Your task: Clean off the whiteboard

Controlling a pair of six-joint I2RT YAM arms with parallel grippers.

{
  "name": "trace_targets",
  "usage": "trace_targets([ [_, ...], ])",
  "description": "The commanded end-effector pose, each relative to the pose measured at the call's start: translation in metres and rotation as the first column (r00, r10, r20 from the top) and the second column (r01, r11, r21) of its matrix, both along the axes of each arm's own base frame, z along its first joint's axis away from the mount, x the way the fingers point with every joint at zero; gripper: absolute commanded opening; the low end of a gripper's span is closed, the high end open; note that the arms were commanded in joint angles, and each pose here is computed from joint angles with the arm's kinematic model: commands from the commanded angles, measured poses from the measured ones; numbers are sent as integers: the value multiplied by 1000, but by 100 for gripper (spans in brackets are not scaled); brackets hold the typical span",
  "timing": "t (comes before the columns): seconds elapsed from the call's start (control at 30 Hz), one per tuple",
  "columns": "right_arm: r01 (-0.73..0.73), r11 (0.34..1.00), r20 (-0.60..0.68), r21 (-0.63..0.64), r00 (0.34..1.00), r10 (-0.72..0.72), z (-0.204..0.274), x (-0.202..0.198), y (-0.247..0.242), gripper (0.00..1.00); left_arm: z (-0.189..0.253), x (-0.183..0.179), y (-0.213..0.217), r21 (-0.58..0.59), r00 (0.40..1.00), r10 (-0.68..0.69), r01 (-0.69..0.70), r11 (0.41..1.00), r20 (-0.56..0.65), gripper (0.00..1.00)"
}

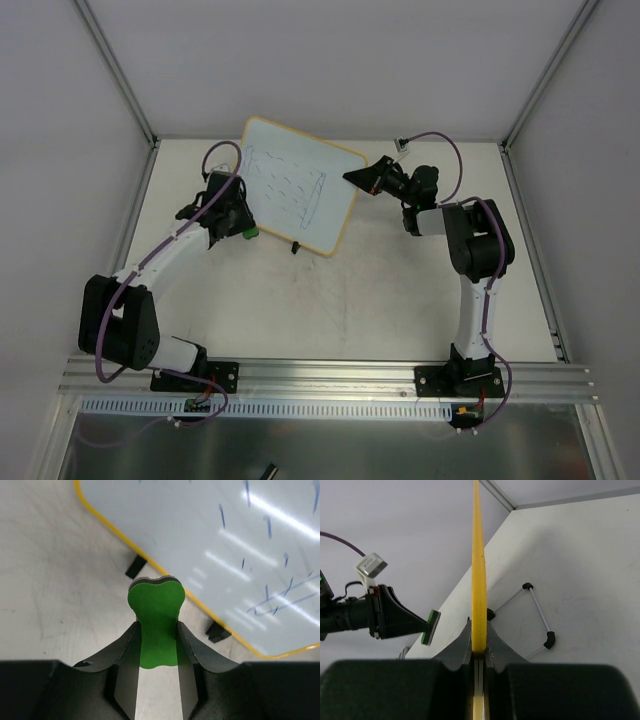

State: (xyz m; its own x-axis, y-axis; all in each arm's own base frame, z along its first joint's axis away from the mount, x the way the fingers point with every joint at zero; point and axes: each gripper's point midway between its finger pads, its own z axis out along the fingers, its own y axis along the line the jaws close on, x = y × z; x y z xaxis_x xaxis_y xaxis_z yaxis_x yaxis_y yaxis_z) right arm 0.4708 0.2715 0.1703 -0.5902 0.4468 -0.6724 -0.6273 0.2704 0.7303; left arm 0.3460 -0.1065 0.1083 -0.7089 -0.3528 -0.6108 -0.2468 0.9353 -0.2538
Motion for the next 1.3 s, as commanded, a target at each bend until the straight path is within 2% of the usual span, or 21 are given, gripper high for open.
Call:
trace_targets([
  [0.0,13,999,221,-37,975,-4,32,-3,-2,0,43,29,18,-51,996,10,-5,999,93,0],
  [0.2,8,999,225,-37,974,0,34,-3,-2,0,95,81,33,-67,978,22,-8,998,209,0],
  [0.3,7,999,228,-36,974,1,35,-3,-1,0,102,108,25,-105,973,-43,69,992,227,0],
  [0.43,9,999,230,-37,973,0,35,-3,-2,0,114,135,26,-127,956,-48,88,988,289,0],
  [0.63,6,999,230,-38,973,3,36,-4,-2,0,131,178,18,-103,919,-99,149,983,382,0],
  [0.8,4,999,233,-40,973,6,36,-4,-1,0,152,199,-1,-56,842,-233,296,953,486,0],
  [1.0,2,999,231,-41,973,7,34,-4,-1,0,155,218,-9,-43,818,-269,337,941,509,0],
  [1.17,2,999,233,-40,973,7,35,-4,-1,0,149,226,-14,56,810,-291,306,950,508,0],
  [1.27,2,999,230,-40,973,7,34,-3,-2,0,146,228,-19,71,811,-291,297,952,507,0],
])
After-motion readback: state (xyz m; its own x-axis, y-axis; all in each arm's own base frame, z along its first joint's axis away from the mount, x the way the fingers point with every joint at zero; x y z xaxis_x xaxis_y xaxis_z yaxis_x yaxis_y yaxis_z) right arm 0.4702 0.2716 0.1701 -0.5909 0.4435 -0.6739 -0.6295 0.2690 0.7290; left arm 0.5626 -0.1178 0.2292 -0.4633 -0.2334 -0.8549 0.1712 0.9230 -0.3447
